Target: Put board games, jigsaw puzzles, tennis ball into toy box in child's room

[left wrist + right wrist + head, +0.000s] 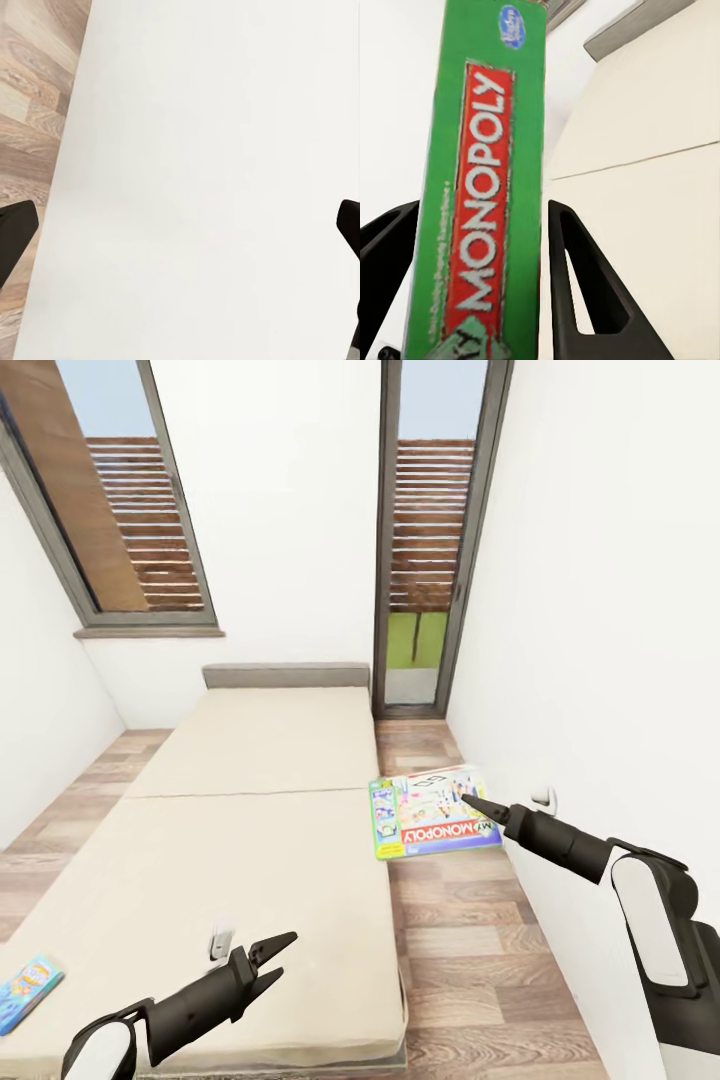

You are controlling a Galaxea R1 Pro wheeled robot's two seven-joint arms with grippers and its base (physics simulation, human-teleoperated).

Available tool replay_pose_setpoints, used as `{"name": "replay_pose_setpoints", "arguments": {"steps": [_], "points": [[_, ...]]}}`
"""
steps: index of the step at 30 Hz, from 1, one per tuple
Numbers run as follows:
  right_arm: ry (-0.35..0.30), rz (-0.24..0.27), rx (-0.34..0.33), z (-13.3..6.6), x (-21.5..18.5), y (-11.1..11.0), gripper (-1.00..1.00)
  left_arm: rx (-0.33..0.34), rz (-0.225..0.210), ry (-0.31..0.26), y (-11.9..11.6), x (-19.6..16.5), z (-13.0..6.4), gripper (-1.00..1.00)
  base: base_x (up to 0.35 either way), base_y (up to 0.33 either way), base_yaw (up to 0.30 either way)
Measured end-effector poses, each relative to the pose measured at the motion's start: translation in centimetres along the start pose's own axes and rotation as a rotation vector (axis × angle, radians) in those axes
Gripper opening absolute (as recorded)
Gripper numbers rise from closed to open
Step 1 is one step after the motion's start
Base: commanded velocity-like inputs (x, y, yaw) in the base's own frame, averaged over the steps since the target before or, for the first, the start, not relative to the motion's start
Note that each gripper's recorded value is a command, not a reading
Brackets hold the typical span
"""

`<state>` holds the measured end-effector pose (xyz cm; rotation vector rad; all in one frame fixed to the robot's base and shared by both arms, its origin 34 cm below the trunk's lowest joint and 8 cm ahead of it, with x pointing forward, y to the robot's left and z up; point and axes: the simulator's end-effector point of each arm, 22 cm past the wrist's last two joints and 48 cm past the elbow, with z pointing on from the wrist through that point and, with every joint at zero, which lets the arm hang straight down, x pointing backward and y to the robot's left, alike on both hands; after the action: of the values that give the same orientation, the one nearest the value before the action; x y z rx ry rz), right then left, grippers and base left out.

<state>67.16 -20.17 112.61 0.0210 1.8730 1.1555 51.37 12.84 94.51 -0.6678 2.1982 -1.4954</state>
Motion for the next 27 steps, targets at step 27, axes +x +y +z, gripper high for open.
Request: {"name": "replay_pose_setpoints", "arguments": {"steps": [27], "points": [[0.004,-0.004,0.005,0.04,0.18,-0.09,-1.00,-0.022,0.018,0.005,0.44,0.23,0.16,1.00,0.000,0.000,0.291]]}}
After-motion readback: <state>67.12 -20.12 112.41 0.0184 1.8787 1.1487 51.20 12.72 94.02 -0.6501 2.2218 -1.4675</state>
